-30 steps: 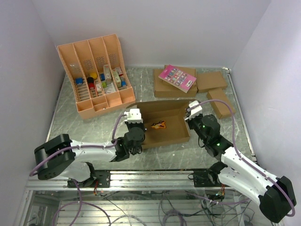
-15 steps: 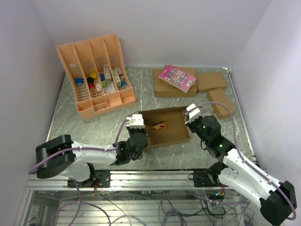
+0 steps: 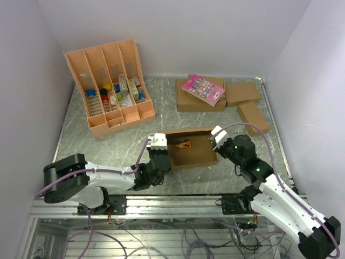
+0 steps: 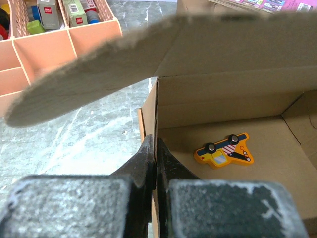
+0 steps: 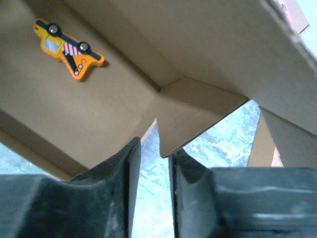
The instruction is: Fold the paper box
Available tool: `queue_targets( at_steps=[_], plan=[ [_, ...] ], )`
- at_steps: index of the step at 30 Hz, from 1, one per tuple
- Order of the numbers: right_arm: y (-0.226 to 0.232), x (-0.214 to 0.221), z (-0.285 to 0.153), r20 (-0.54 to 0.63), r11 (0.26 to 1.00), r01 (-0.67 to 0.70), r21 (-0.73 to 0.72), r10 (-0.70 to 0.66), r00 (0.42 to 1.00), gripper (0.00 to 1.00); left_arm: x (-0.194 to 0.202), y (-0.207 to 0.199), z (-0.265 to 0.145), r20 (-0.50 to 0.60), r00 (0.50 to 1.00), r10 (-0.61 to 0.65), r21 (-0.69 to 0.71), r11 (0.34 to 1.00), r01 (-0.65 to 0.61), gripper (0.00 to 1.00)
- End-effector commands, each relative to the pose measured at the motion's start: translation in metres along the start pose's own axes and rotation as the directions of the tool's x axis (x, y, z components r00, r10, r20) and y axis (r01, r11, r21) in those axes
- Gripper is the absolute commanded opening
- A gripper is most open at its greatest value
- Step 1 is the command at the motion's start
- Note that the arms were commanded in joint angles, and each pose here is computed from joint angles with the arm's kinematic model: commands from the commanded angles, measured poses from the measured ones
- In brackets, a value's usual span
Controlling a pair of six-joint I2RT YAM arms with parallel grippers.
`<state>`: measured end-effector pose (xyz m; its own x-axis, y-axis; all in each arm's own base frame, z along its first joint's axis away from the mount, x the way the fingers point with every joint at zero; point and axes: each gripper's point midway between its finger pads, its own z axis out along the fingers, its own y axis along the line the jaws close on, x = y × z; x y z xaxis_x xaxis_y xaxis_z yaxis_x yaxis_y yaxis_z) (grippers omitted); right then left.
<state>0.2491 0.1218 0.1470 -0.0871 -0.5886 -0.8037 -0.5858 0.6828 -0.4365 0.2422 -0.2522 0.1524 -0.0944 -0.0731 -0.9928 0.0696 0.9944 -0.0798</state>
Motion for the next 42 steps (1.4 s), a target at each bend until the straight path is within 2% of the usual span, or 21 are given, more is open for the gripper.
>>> queue_targets(
  at_steps=[1,4,8,12,20,23,27,29,31,34,37,42],
  plan=[
    [0.004,-0.008,-0.008,0.016,0.996,0.058,-0.067,-0.057,0.998,0.32,0.010,-0.014,-0.005,-0.025,0.999,-0.041,0.056,0.998,0.042,0.07],
    [0.005,-0.005,-0.011,0.007,0.990,0.106,-0.091,-0.106,0.994,0.45,0.011,-0.013,-0.005,-0.025,0.999,-0.035,0.048,0.998,0.037,0.07],
    [0.007,-0.004,-0.017,-0.001,0.979,0.153,-0.134,-0.154,0.988,0.56,0.010,-0.013,-0.005,-0.027,0.999,-0.030,0.044,0.999,0.031,0.07],
    [0.005,0.002,-0.025,-0.028,0.966,0.195,-0.168,-0.203,0.979,0.62,0.008,-0.011,-0.005,-0.023,0.999,-0.030,0.042,0.999,0.031,0.07],
    [0.020,0.014,-0.049,-0.038,0.875,0.310,-0.372,-0.348,0.937,0.74,0.007,-0.011,-0.005,-0.022,1.000,-0.020,0.037,0.999,0.020,0.07],
    [0.031,0.018,-0.059,-0.032,0.823,0.326,-0.465,-0.383,0.923,0.75,0.008,-0.012,-0.004,-0.027,1.000,-0.010,0.034,0.999,0.011,0.07],
    [0.047,0.007,-0.073,0.051,0.757,0.350,-0.552,-0.389,0.920,0.75,0.008,-0.014,-0.003,-0.030,1.000,-0.006,0.034,0.999,0.007,0.07],
    [0.062,0.002,-0.088,0.117,0.683,0.373,-0.628,-0.391,0.913,0.76,0.008,-0.014,-0.004,-0.031,0.999,-0.006,0.035,0.999,0.007,0.07],
    [0.077,0.000,-0.107,0.192,0.568,0.407,-0.715,-0.400,0.896,0.75,0.009,-0.014,-0.004,-0.034,0.999,-0.004,0.032,0.999,0.005,0.07],
    [0.092,-0.020,-0.128,0.275,0.474,0.411,-0.778,-0.330,0.903,0.72,0.009,-0.013,-0.004,-0.037,0.999,-0.002,0.031,1.000,0.003,0.07],
    [0.091,-0.053,-0.135,0.322,0.452,0.401,-0.797,-0.244,0.915,0.69,0.010,-0.013,-0.004,-0.038,0.999,-0.001,0.030,1.000,0.002,0.07],
    [0.071,-0.124,-0.131,0.372,0.471,0.380,-0.796,-0.116,0.921,0.69,0.009,-0.015,-0.004,-0.041,0.999,0.001,0.032,0.999,0.000,0.07]
  ],
)
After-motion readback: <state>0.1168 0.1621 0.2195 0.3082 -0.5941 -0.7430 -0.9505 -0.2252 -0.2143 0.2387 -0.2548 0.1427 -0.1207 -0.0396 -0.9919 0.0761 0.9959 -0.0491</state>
